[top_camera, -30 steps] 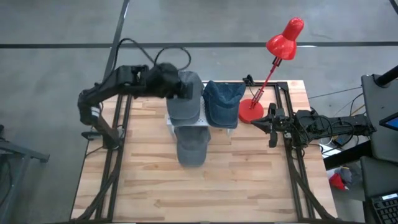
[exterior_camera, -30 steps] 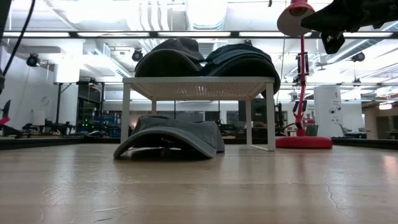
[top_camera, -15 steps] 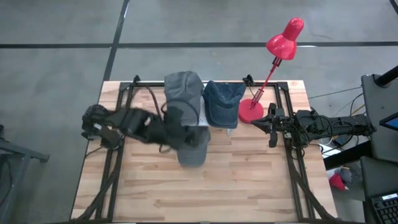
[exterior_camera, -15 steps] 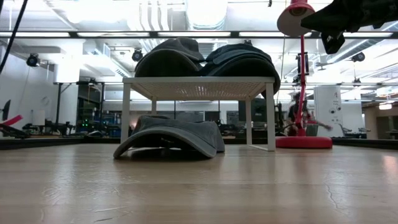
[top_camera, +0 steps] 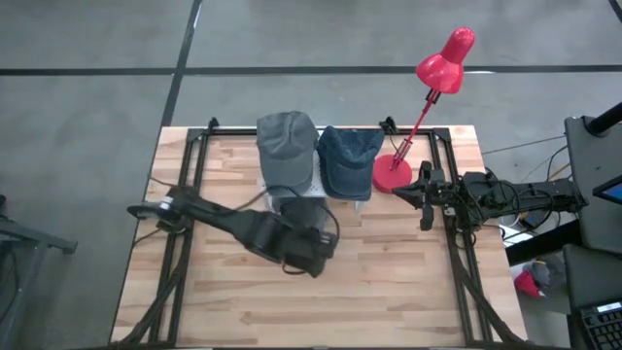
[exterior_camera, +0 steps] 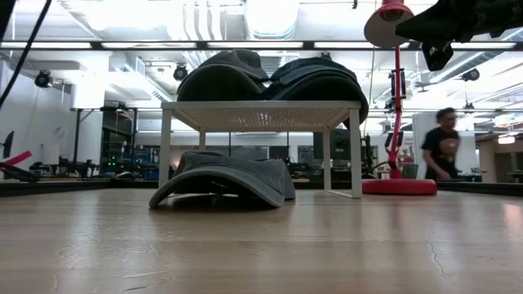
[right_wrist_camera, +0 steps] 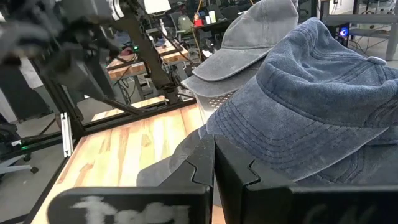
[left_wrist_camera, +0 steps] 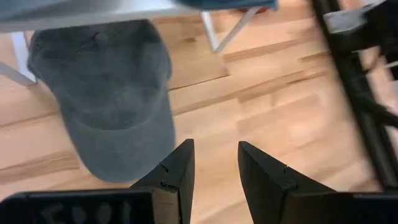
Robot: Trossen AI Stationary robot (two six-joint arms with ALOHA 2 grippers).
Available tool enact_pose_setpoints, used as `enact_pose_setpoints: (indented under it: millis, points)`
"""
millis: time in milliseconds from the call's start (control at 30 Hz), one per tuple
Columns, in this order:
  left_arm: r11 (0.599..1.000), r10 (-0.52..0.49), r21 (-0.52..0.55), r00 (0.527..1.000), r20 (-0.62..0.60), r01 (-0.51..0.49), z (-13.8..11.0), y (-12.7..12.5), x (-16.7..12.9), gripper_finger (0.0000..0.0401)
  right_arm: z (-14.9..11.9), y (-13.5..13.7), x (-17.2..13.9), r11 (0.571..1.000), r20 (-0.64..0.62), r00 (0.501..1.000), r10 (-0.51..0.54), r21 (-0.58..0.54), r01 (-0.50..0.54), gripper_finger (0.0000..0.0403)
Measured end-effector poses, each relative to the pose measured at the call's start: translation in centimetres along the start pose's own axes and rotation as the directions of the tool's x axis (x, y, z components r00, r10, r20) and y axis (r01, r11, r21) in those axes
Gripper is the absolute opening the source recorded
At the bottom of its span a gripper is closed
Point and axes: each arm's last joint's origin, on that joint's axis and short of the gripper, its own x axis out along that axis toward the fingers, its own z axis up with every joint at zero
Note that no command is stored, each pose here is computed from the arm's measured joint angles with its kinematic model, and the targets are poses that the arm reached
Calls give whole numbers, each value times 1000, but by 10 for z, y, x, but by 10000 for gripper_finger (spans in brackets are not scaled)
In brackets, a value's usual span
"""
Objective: Pick & Place hat
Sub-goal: Stack the gray cap on top of the gray cap on the shelf
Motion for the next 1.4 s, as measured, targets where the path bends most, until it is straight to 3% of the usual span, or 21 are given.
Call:
enact_pose_setpoints:
  millis: [300, 633, 1100, 1400]
  points:
    - [983, 164, 81, 986, 19, -165, -34, -7, 59, 114, 0, 0, 0, 1000, 0, 1000, 0, 0, 0, 8]
    - [930, 360, 39, 926, 111, -366, -56, 3, 107, 114, 0, 0, 0, 1000, -1, 1000, 2, 0, -2, 8]
    - [903, 428, 1, 900, 83, -429, -35, 6, 135, 117, 0, 0, 0, 999, -1, 1000, 3, 33, -3, 8]
    - [857, 513, 11, 854, 92, -516, -45, 26, 160, 117, 0, 0, 0, 999, -2, 1000, 3, 34, -3, 8]
